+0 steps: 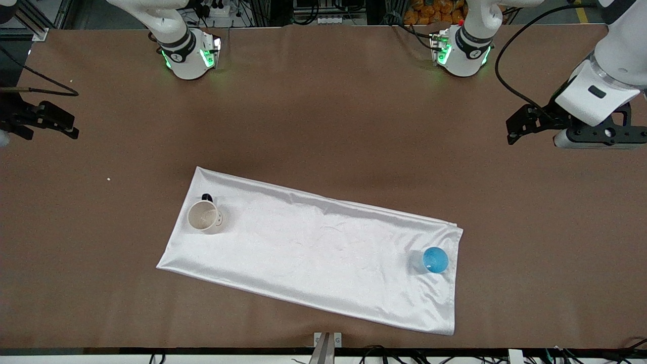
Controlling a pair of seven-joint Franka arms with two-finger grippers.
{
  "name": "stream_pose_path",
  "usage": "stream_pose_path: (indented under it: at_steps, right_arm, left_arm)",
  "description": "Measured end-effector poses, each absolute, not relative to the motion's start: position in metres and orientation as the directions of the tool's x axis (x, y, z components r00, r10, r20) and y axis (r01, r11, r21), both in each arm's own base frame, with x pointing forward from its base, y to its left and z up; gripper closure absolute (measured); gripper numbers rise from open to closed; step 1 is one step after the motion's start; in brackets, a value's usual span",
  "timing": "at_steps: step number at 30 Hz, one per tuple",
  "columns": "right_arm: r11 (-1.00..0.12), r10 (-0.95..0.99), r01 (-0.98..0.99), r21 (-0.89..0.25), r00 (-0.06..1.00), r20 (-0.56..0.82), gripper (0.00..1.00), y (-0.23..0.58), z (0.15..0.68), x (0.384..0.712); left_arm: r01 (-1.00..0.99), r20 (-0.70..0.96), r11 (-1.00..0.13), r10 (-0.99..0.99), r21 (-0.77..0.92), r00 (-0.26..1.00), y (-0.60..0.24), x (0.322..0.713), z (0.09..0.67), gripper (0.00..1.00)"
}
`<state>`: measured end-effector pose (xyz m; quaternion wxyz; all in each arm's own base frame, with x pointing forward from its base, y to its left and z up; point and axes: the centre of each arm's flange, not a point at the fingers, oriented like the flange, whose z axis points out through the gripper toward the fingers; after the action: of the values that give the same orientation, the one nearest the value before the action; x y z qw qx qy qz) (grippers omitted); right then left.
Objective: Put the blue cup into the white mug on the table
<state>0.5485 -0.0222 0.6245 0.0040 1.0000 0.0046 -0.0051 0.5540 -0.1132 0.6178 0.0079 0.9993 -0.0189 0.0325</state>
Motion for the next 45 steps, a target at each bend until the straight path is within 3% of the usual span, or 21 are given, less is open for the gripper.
stream_pose_path:
  at_steps: [28,45]
  right_arm:
    - [-1.000,0.009,0.009,0.008,1.000,-0.012,0.00,-0.022,0.624,0.548]
    - [-1.000,0.019,0.019,-0.004,0.999,-0.050,0.00,-0.016,0.602,0.553]
  left_arm:
    - [-0.039,0.057,-0.999,-0.038,0.013,0.998,-0.114,0.555,0.615,0.00]
    - [-0.044,-0.011,-0.999,-0.044,-0.001,0.999,-0.123,0.584,0.557,0.00]
